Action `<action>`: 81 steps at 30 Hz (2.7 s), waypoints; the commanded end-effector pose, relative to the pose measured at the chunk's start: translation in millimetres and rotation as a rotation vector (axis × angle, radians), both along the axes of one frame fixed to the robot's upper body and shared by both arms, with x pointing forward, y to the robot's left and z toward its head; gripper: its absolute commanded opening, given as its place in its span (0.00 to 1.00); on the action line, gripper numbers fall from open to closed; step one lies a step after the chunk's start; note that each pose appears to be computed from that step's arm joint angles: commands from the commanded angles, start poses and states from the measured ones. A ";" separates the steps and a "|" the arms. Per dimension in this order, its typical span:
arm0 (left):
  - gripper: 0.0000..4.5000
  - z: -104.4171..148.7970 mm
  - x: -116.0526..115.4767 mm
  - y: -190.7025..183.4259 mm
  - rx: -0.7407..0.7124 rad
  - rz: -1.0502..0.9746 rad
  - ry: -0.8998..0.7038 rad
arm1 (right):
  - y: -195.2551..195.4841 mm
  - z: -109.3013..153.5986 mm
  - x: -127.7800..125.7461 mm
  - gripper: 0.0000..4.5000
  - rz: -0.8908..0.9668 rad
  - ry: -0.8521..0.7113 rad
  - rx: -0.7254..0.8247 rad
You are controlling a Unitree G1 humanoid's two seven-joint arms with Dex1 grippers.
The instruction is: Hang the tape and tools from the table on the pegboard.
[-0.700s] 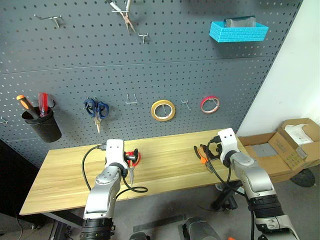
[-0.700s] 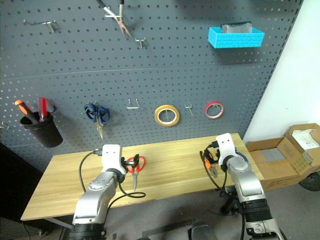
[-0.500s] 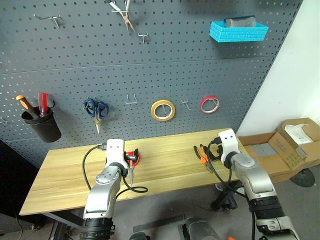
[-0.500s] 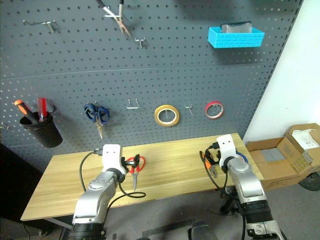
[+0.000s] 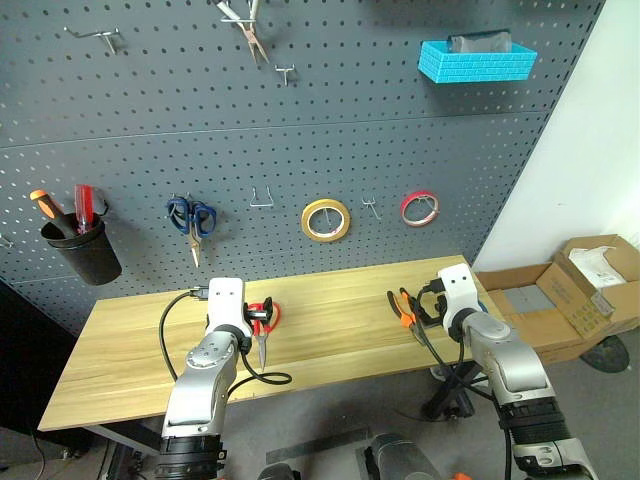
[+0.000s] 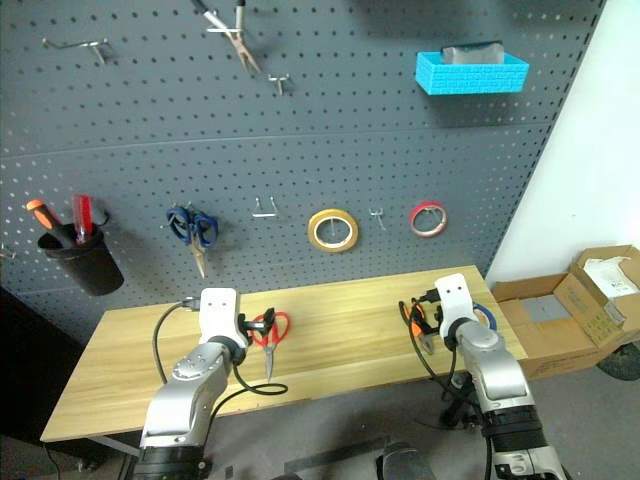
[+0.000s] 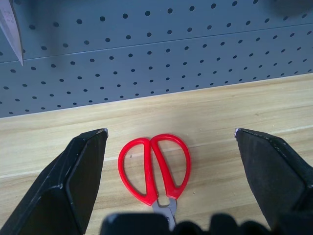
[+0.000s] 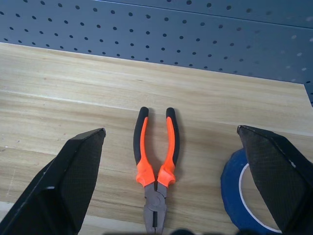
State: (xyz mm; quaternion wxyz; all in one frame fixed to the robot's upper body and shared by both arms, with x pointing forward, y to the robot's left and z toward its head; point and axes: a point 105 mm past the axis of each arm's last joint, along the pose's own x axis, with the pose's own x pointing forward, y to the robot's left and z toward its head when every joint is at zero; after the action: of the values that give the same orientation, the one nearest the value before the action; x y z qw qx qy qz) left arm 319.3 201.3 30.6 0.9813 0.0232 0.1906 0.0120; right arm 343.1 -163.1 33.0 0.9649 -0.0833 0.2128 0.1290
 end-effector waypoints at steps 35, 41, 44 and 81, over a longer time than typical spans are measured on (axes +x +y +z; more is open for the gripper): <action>0.99 29.4 24.4 -191.9 0.123 -1.205 -0.058 | -78.9 -3.0 35.0 1.00 -0.023 0.090 -0.064; 0.99 28.5 27.5 -208.2 0.160 -1.300 -0.080 | -77.9 -2.0 43.2 1.00 -0.015 0.099 -0.044; 0.99 29.5 26.8 -212.9 0.166 -1.335 -0.087 | -77.6 -2.9 45.2 1.00 -0.017 0.112 -0.023; 1.00 67.3 3.0 -175.3 -0.125 -1.093 -0.188 | -27.8 78.7 15.5 0.09 0.192 -0.409 -0.358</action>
State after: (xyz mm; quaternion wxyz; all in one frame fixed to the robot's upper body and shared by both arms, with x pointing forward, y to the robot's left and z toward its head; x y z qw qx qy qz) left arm 330.3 19.0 75.1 0.8396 0.0905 0.0923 -0.5277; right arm 364.3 -217.8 65.9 0.9455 -0.2589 0.1308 0.1478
